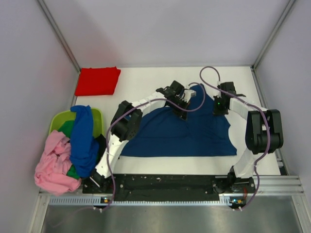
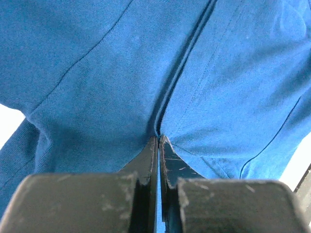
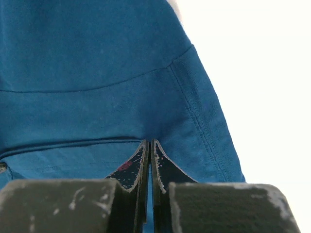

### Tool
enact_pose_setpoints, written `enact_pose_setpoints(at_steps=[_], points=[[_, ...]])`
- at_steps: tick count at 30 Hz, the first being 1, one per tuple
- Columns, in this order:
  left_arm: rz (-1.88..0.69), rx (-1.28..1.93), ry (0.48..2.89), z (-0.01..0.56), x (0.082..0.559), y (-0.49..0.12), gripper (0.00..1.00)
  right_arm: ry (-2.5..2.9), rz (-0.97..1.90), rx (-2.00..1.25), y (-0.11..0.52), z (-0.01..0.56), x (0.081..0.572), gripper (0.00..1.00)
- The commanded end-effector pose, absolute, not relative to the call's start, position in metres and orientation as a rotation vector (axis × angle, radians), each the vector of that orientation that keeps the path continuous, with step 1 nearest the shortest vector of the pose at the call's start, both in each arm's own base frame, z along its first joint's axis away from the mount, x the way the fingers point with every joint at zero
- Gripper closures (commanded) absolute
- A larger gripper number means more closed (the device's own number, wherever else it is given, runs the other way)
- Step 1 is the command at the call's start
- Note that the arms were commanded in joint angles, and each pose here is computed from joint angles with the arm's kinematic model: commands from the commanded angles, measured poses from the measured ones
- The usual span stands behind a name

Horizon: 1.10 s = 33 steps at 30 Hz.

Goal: Fold and stack the t-shirts
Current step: Fold the flattened tshirt in 1/3 of the way

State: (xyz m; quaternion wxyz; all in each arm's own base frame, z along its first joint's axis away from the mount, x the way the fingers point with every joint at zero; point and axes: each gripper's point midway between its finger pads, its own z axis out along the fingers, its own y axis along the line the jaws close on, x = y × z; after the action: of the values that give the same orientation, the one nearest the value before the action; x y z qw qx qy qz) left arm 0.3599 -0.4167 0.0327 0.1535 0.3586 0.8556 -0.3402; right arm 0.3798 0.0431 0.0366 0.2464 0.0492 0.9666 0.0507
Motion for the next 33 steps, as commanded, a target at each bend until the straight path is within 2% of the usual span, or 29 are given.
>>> enact_pose_setpoints(at_steps=[1,4,6,11,13,17,20,22,23,28,33], points=[[-0.935,1.002,2.429,0.044,0.373,-0.415,1.0,2.534,0.111,0.164,0.036,0.061,0.401,1.0],[-0.941,1.015,2.417,0.049,0.374,-0.418,1.0,2.54,0.089,0.175,0.031,0.057,0.403,1.0],[-0.991,1.042,2.381,0.064,0.372,-0.423,0.86,2.547,0.137,0.156,0.037,0.055,0.405,0.98],[-1.005,1.13,2.23,0.122,0.373,-0.425,0.48,2.481,0.203,0.14,0.045,0.081,0.418,0.7],[-1.006,1.163,2.178,0.151,0.374,-0.418,0.41,2.42,0.248,0.121,0.052,0.105,0.43,0.57],[-1.024,1.141,2.161,0.184,0.383,-0.371,0.36,2.303,0.339,0.111,0.062,0.146,0.463,0.34],[-0.881,1.081,2.187,0.187,0.411,-0.31,0.35,2.274,0.401,0.167,0.064,0.156,0.493,0.27],[-0.754,1.065,2.211,0.182,0.428,-0.264,0.35,2.265,0.463,0.217,0.064,0.156,0.512,0.25],[-0.677,1.057,2.23,0.179,0.436,-0.238,0.35,2.268,0.487,0.248,0.064,0.152,0.522,0.2],[-0.27,1.141,2.352,0.162,0.452,-0.129,0.32,2.353,0.513,0.445,0.063,0.11,0.557,0.16],[-0.143,1.112,2.467,0.127,0.471,-0.062,0.28,2.418,0.677,0.547,0.085,0.06,0.58,0.27]])
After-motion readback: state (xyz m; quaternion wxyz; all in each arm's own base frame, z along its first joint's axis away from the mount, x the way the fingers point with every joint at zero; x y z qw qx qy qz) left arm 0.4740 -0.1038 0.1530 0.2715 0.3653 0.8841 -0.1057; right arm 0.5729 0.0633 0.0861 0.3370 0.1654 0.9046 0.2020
